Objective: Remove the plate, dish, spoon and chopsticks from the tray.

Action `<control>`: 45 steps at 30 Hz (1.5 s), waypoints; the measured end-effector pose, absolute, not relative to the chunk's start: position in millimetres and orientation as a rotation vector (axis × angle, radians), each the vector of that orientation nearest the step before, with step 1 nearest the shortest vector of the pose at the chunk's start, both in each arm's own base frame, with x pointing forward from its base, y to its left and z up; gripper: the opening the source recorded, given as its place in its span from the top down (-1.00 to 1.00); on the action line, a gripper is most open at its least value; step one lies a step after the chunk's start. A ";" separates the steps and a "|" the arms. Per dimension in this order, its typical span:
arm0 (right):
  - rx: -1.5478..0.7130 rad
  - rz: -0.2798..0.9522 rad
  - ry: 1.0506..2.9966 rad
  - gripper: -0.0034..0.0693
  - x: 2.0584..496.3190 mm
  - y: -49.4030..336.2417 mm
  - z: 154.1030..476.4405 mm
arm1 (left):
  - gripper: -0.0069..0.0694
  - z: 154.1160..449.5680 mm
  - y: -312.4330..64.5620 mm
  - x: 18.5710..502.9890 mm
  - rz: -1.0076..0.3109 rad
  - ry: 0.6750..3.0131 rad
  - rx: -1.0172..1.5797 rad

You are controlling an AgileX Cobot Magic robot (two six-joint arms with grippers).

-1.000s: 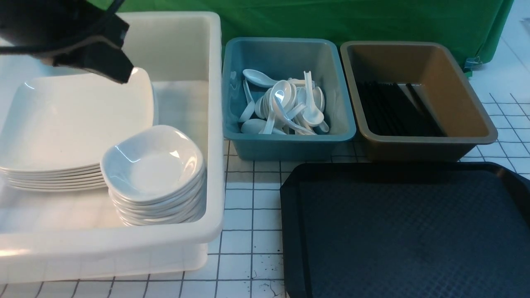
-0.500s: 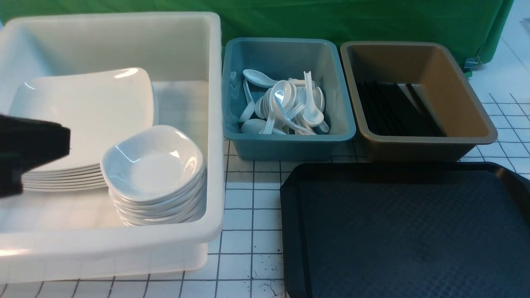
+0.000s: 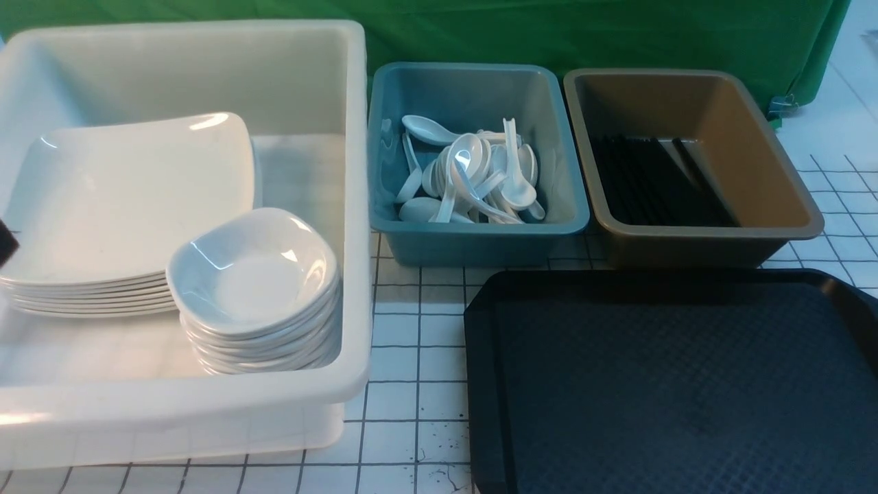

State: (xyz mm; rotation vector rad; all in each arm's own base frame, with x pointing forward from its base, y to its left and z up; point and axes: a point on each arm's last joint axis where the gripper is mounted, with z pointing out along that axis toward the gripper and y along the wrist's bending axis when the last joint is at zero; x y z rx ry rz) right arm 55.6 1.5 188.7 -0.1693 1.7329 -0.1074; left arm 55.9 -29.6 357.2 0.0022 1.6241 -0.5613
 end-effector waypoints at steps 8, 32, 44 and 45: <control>-0.154 -0.095 1.734 0.33 55.6 1.4 188.7 | 0.83 351.4 -21.0 58.3 -0.300 1.665 0.113; -0.150 -0.091 1.734 0.25 55.6 1.4 188.7 | 0.82 198.2 2.6 56.2 -0.084 1.662 -0.173; -0.150 -0.091 1.734 0.25 55.6 1.4 188.7 | 0.82 190.9 3.0 55.8 -0.074 1.703 -0.180; -0.150 -0.091 1.734 0.25 55.6 1.4 188.7 | 0.82 190.9 3.0 55.8 -0.074 1.703 -0.180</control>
